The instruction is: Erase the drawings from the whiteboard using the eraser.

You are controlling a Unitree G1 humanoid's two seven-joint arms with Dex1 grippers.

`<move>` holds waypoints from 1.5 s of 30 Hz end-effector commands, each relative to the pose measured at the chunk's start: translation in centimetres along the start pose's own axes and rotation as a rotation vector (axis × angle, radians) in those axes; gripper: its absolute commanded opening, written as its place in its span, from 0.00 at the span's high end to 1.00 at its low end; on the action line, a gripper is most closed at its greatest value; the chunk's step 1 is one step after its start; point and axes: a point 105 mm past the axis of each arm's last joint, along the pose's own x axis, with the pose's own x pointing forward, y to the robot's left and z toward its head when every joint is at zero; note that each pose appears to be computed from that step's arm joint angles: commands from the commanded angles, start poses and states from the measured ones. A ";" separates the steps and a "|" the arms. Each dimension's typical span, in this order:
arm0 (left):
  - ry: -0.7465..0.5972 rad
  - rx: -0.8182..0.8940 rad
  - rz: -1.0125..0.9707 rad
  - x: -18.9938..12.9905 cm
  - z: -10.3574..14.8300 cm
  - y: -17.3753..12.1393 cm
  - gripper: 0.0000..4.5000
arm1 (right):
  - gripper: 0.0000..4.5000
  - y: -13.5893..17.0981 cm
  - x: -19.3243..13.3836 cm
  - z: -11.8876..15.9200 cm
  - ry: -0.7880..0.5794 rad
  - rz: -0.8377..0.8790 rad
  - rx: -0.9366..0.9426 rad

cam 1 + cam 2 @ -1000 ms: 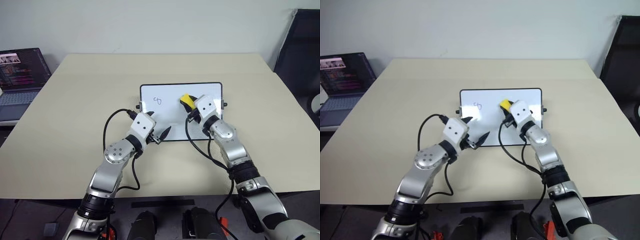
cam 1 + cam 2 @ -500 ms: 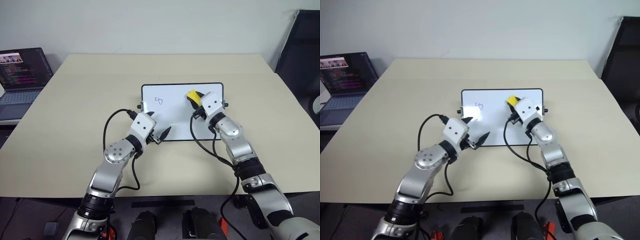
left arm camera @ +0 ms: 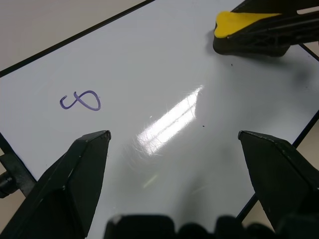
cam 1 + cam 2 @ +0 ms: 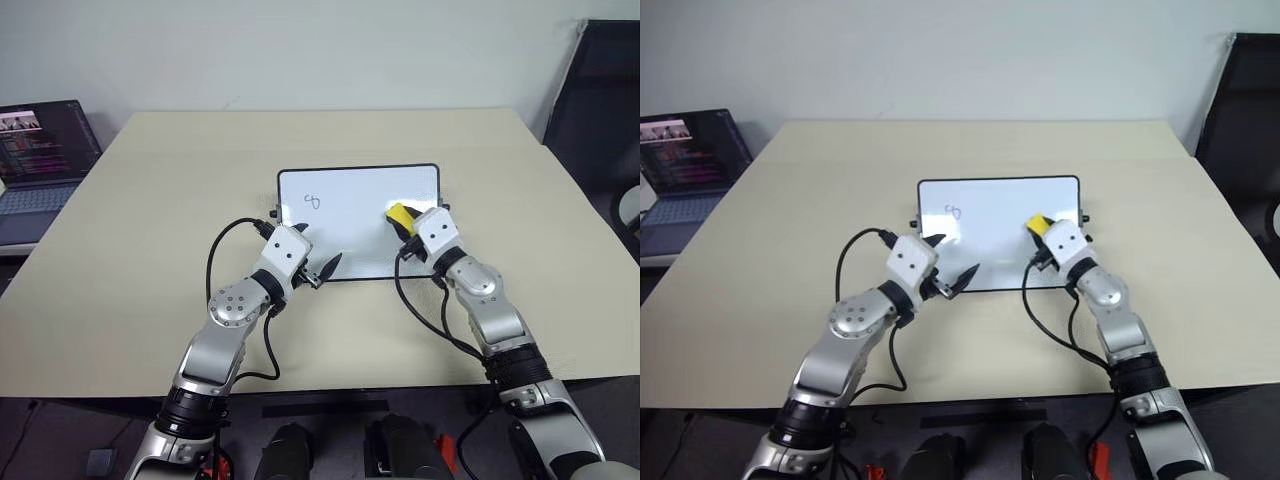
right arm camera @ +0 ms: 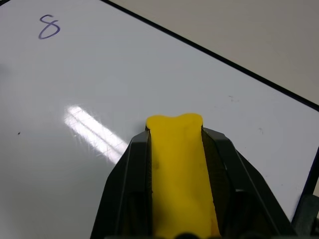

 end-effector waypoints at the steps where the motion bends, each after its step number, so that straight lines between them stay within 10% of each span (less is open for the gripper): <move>1: -0.037 0.031 0.011 -0.1 1.1 0.8 0.00 | 0.75 -1.0 0.6 2.4 -0.093 -0.021 -0.002; 24: -0.033 0.032 0.024 -0.3 1.1 1.0 0.00 | 0.75 0.3 -0.4 -2.7 0.121 0.020 0.032; 45: -0.033 0.032 0.008 -0.4 0.9 0.7 0.00 | 0.75 0.7 -3.6 2.5 -0.099 0.040 0.075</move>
